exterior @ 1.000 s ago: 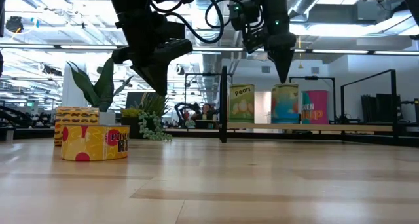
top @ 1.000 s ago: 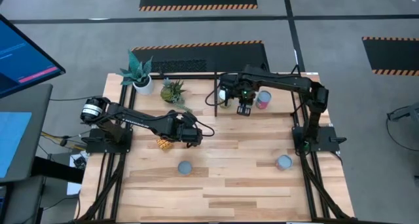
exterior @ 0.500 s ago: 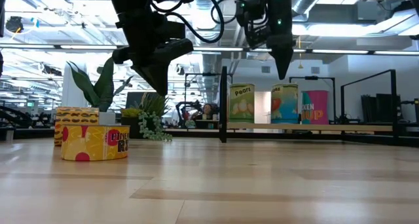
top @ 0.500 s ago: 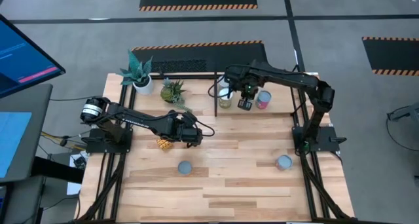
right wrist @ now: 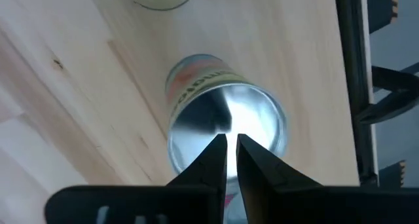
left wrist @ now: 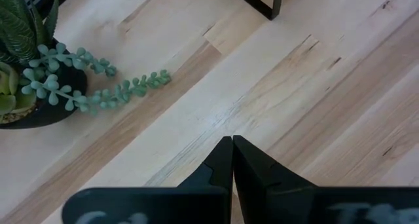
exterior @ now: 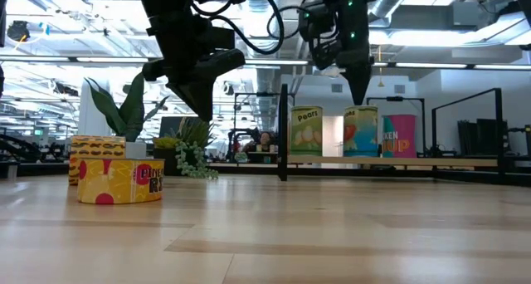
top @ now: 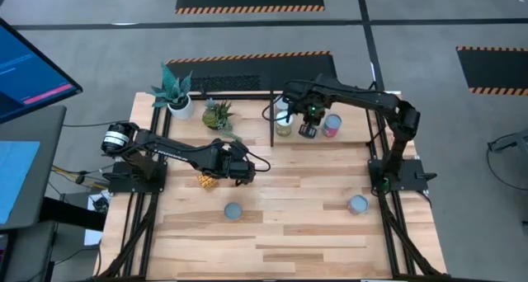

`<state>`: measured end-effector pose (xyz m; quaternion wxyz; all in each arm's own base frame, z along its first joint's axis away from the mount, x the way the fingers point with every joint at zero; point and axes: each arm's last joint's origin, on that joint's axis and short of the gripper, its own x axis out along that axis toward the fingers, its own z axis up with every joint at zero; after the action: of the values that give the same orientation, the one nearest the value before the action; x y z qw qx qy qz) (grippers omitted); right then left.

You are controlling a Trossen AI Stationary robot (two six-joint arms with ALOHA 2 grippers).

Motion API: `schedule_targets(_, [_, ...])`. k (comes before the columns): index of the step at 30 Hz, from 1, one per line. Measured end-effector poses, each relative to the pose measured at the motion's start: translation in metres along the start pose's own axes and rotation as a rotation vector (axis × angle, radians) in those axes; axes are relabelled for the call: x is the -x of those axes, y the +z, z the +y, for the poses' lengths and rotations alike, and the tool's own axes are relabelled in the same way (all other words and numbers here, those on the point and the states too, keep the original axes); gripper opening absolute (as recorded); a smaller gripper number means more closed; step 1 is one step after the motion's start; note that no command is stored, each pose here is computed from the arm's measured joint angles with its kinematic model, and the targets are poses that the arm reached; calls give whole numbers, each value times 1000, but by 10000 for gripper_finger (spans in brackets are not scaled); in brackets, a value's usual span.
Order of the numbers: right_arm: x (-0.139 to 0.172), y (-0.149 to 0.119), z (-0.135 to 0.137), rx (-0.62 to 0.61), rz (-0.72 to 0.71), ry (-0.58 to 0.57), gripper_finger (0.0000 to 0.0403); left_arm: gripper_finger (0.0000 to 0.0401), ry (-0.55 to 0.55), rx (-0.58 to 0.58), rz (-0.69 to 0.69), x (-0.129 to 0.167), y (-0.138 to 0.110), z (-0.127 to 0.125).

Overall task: Pick and place cans onto a shelf
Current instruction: Put the canned tomatoes on the shelf

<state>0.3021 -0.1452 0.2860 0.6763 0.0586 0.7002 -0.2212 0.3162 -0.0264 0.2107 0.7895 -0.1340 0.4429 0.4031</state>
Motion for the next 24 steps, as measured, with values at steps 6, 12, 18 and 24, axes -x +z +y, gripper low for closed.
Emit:
schedule_targets(6, [1,1,0,-8,-22,-1,42,0,1,-2,-1,0,0,0])
schedule_targets(12, [3,-1,-2,-32,-12,-60,19,0,3,-3,-3,0,0,0])
schedule_targets(18, [8,-20,-17,-127,104,-112,11,0,4,-3,-3,0,0,0])
schedule_targets(24, [7,-23,-20,-154,134,-110,10,0,5,-3,-5,0,0,0])
